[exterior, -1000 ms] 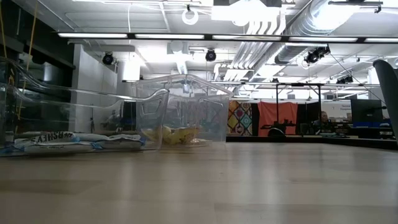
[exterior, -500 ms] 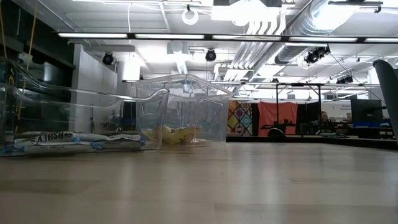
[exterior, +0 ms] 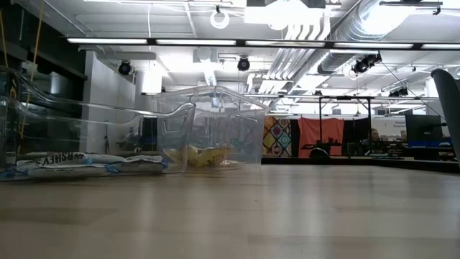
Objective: Sort candy
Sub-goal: Put the red candy into the blue bin
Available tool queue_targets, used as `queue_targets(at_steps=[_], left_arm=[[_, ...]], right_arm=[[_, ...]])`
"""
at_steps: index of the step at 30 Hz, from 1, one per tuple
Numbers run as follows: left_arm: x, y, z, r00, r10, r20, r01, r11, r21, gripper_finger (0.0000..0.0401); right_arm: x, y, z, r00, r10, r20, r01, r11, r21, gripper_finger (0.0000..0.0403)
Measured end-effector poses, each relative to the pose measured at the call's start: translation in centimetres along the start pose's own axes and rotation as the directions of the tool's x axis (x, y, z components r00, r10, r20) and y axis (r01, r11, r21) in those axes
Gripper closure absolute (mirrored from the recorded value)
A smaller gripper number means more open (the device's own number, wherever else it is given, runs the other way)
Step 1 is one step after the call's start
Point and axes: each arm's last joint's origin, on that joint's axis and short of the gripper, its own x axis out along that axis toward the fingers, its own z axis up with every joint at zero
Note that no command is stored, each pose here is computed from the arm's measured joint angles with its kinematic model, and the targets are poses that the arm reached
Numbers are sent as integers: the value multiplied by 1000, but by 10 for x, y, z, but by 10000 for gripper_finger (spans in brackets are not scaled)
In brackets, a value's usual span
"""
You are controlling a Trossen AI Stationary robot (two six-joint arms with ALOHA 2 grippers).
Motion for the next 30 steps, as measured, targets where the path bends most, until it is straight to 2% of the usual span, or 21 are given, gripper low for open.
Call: queue_targets(at_steps=[2, 4, 7, 11, 14, 16, 19, 23, 25, 28, 30], left_arm=[[-14, 3, 23, 992, -11, 128, 5, 999, 47, 400], [-22, 9, 45, 975, 9, 223, -32, 994, 100, 401], [-23, 22, 78, 944, 62, 323, -120, 979, 163, 401], [-16, 39, 121, 906, 35, 423, -139, 966, 217, 401], [-9, 49, 146, 878, -13, 478, -121, 961, 248, 401], [-4, 55, 158, 869, -45, 493, -102, 958, 268, 401], [3, 60, 168, 861, -68, 504, -86, 957, 277, 401], [13, 64, 175, 857, -63, 511, -91, 958, 271, 401], [16, 64, 176, 857, -60, 512, -93, 959, 269, 401], [19, 64, 177, 856, -61, 513, -93, 959, 269, 399], [18, 64, 177, 853, -61, 518, -94, 959, 268, 395]], right_arm=[[6, 8, -1, 997, 67, -29, -68, 998, -11, 171], [13, 19, -2, 988, 149, -41, -151, 987, -51, 171], [28, 38, -4, 975, 223, -2, -220, 959, -177, 171], [58, 62, -10, 960, 271, 68, -220, 884, -412, 171], [82, 72, -17, 960, 264, 90, -165, 798, -579, 171], [95, 73, -22, 968, 231, 96, -117, 757, -643, 171], [112, 71, -24, 976, 193, 102, -81, 753, -653, 171], [126, 70, -28, 973, 229, 38, -148, 736, -660, 172], [129, 70, -29, 968, 249, 20, -178, 742, -646, 178], [129, 70, -30, 967, 253, 4, -194, 750, -632, 206], [129, 70, -30, 968, 251, 1, -194, 749, -634, 240]])
